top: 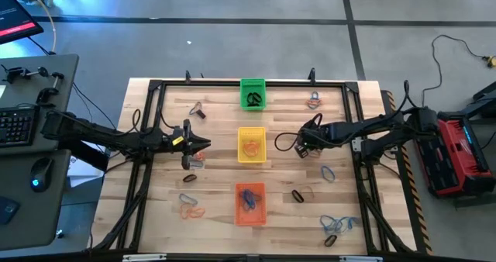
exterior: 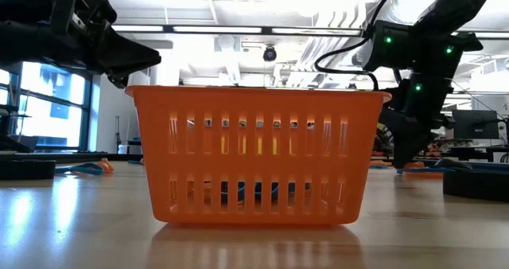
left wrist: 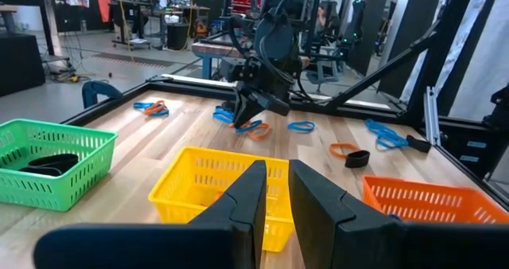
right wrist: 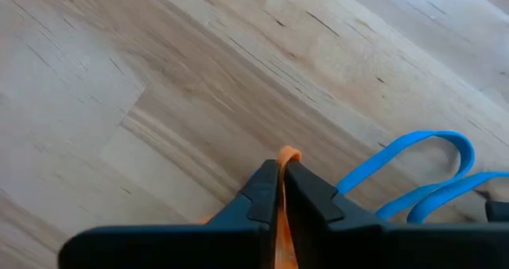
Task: Sort rubber bands into baskets
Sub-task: Put the orange rubber band into the yellow bin
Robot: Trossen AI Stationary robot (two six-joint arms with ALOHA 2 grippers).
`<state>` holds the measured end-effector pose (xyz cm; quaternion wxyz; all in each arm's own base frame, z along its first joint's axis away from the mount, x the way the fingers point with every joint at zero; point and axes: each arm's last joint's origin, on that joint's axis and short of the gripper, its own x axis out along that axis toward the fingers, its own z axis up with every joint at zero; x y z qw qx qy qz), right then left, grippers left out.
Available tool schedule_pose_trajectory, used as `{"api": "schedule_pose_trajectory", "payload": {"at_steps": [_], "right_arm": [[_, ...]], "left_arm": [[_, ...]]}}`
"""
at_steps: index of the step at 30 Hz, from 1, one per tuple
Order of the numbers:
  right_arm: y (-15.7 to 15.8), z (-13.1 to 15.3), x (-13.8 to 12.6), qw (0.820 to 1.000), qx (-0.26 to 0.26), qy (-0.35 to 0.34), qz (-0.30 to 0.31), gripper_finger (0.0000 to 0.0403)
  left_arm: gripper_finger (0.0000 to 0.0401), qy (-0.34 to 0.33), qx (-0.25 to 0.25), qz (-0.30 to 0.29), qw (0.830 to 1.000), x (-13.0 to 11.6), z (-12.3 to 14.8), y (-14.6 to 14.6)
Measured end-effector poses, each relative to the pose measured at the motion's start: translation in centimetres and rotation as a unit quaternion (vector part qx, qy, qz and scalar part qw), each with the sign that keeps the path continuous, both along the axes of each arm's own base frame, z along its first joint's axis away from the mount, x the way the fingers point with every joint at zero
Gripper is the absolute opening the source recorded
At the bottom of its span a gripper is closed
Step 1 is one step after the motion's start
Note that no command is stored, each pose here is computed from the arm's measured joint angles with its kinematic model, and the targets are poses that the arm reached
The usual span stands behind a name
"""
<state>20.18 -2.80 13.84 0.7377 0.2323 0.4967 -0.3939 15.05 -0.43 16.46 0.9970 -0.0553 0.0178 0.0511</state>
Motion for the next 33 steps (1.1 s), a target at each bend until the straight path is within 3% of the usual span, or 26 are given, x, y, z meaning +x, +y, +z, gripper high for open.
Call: {"api": "schedule_pose_trajectory", "payload": {"at_steps": [9, 15, 20, 26, 29, 33], "right_arm": [[0.8, 2.1, 1.2, 0.999, -0.045, 0.005, 0.021, 0.0002], [2.3, 5.5, 3.8, 0.990, -0.098, -0.056, 0.086, 0.0001], [3.5, 7.7, 6.2, 0.970, -0.122, -0.152, 0.147, 0.0000], [4.4, 8.8, 8.6, 0.930, -0.122, -0.259, 0.233, 0.0000], [4.7, 8.2, 9.8, 0.916, -0.112, -0.280, 0.265, 0.0000], [5.0, 7.5, 11.9, 0.915, -0.113, -0.267, 0.281, 0.0000]], "left_arm": [[0.0046, -0.001, -0.006, 0.000, 1.000, 0.0, 0.0, 0.0], [0.0046, -0.001, -0.008, 0.000, 1.000, 0.0, 0.0, 0.0], [0.0046, -0.001, -0.008, 0.000, 1.000, 0.0, 0.0, 0.0], [0.0046, -0.001, -0.007, 0.000, 1.000, 0.0, 0.0, 0.0], [0.0046, -0.001, -0.007, 0.000, 1.000, 0.0, 0.0, 0.0], [0.0046, -0.001, -0.007, 0.000, 1.000, 0.0, 0.0, 0.0]]}}
